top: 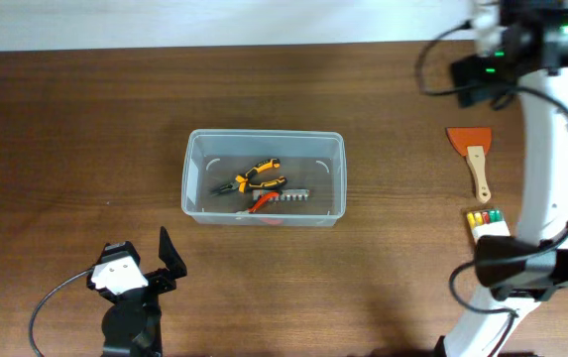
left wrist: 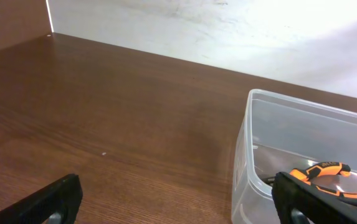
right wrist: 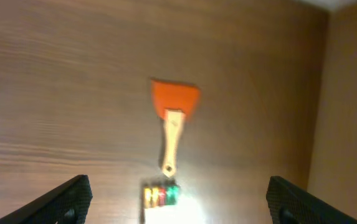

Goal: Pack container
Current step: 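Move the right gripper to the orange scraper handle and grasp it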

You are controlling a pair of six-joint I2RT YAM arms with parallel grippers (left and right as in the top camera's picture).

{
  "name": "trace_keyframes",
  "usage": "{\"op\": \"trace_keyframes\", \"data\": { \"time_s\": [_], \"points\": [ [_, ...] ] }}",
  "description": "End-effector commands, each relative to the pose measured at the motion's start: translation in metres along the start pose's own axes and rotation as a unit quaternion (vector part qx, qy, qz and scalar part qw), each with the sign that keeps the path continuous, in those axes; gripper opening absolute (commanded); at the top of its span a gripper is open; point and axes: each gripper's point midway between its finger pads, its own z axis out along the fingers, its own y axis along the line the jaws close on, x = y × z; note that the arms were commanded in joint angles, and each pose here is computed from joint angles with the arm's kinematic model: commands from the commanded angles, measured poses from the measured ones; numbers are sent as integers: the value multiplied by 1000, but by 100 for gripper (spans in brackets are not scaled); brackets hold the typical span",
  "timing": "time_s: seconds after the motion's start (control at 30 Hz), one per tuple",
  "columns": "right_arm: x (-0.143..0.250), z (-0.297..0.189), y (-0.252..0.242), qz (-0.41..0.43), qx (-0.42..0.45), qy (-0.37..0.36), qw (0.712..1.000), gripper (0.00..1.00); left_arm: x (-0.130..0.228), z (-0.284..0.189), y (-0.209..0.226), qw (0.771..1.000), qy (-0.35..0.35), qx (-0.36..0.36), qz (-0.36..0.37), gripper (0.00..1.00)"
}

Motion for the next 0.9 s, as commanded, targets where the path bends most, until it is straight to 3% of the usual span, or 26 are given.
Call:
{"op": "trace_keyframes", "data": {
  "time_s": [0.0,0.4,0.87],
  "points": [
    [29,38,-30,60,-14,55,997,84,1,0,0,1000,0,0,5,99],
    [106,160,-43,141,-88,163,973,84,1,0,0,1000,0,0,5,99],
    [151,246,12,70,-114,178,975,82,1,0,0,1000,0,0,5,99]
  ]
}}
